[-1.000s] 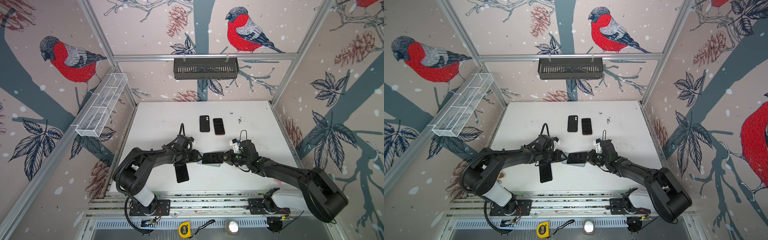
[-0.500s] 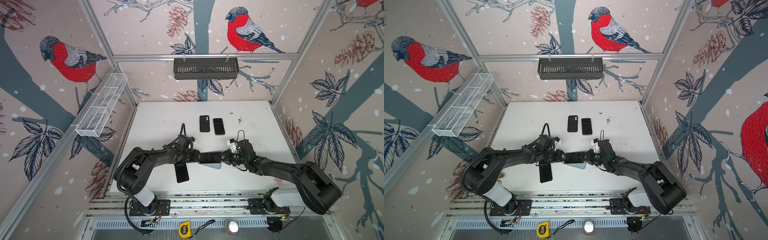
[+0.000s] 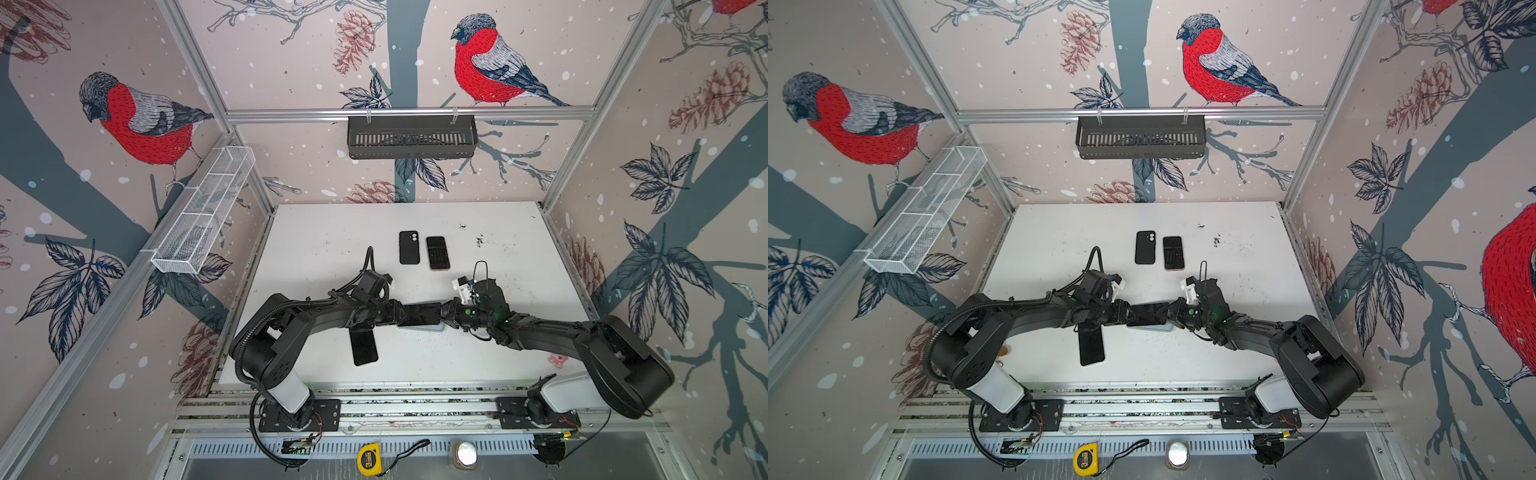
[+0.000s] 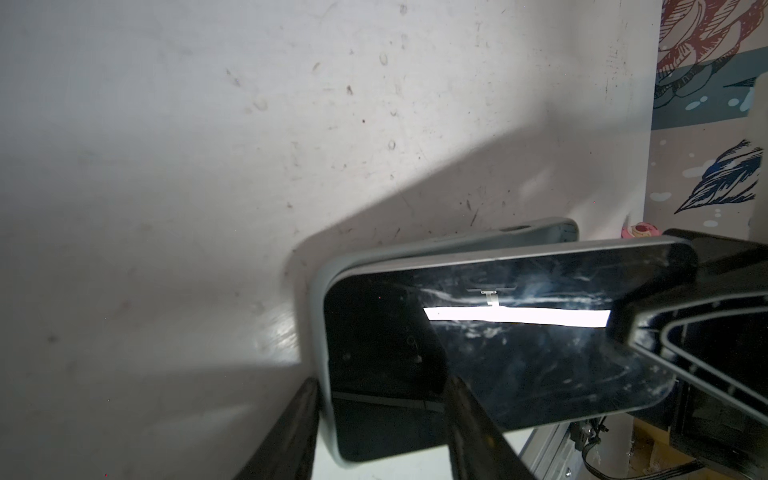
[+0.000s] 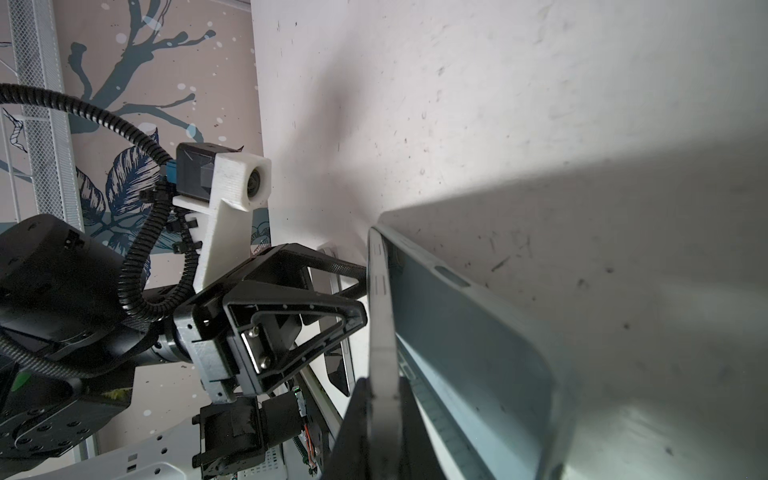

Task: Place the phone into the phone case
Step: 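Press the phone into the case with the right gripper while the left holds the case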

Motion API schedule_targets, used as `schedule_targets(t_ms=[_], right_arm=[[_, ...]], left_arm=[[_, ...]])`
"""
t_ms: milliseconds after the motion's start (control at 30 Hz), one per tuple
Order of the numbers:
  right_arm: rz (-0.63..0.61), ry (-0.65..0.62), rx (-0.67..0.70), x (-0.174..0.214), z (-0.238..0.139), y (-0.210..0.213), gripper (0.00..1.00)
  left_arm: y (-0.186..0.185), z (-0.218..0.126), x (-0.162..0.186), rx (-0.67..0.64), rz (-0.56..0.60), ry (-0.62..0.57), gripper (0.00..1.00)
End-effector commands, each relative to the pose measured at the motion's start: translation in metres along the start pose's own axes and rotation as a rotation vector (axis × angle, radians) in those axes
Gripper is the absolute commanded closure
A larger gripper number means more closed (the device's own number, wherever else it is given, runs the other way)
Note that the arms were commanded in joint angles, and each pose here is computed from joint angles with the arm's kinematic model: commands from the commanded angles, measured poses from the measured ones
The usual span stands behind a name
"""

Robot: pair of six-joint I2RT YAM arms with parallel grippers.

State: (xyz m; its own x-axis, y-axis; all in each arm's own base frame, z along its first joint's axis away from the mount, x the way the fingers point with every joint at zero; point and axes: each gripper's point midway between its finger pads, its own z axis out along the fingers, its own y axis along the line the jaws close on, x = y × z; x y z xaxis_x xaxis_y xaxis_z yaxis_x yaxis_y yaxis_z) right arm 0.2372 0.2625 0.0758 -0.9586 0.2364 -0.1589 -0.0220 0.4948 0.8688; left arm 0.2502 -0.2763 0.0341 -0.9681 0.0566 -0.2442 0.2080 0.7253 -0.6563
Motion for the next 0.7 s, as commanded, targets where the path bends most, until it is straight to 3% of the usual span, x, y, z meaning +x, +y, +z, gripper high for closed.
schedule_targets(t_ms=[0,400,500,667], right_arm=[[0.023,0.029,0.034,0.008,0.002,-0.010,0.86],[-0.030,0.052,0.045,0.003,-0.003,-0.014,0.63],[-0.070,0.056,0.087,0.000,-0.005,-0.016,0.54],[-0.130,0.053,0.173,-0.007,-0.012,-0.021,0.49]], left_arm=[[-0.022,0.003,0.001,0.101,0.032,0.016,0.51],[-0.017,0.000,0.001,0.049,0.054,0.022,0.51],[-0.015,-0.001,0.001,0.037,0.057,0.019,0.51],[-0.012,-0.001,0.000,0.019,0.058,0.018,0.52]])
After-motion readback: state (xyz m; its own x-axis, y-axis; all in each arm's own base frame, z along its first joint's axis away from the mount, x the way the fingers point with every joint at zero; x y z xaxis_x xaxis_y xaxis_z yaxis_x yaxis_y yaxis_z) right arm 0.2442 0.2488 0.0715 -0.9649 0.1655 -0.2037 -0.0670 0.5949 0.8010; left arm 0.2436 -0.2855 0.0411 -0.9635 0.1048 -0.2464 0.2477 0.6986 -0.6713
